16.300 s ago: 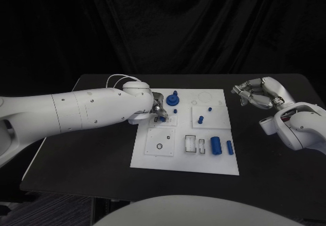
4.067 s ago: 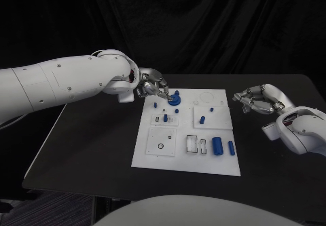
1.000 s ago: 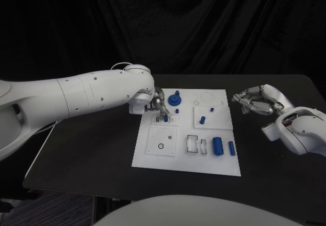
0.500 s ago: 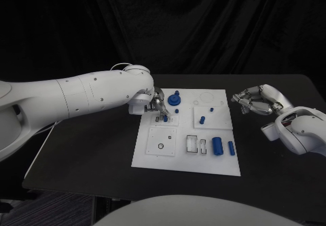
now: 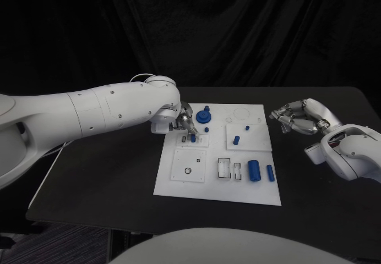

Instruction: Assemble the parts on the task board

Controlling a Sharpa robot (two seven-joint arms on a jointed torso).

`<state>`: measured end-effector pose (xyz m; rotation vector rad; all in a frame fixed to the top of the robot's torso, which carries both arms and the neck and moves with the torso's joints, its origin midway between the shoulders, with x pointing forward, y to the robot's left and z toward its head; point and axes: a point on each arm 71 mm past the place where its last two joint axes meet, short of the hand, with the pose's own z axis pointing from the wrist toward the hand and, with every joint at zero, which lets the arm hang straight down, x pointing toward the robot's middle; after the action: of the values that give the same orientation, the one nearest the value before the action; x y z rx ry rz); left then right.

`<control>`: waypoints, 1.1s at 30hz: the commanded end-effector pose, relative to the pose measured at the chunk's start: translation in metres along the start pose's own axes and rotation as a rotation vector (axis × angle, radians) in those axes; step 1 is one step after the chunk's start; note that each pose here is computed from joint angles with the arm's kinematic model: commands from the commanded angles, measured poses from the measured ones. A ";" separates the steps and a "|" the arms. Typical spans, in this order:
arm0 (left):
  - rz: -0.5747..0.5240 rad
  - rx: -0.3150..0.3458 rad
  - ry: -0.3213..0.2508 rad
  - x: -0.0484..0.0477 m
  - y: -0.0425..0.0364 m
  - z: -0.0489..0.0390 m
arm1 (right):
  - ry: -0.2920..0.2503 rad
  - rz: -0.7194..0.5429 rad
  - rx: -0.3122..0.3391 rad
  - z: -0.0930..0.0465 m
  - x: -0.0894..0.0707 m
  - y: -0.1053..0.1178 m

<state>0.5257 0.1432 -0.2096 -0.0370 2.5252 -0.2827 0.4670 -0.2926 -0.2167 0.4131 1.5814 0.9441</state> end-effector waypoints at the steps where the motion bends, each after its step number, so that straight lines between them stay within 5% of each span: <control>1: 0.011 0.030 0.023 0.0028 -0.0040 0.0012 | 0.007 -0.003 0.014 0.000 0.001 -0.001; 33: 0.025 0.013 0.058 0.0071 0.0010 0.0030 | 0.007 -0.004 0.012 0.001 0.003 -0.002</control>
<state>0.5257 0.1438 -0.2111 -0.0215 2.5446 -0.2877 0.4680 -0.2908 -0.2180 0.4102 1.5834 0.9450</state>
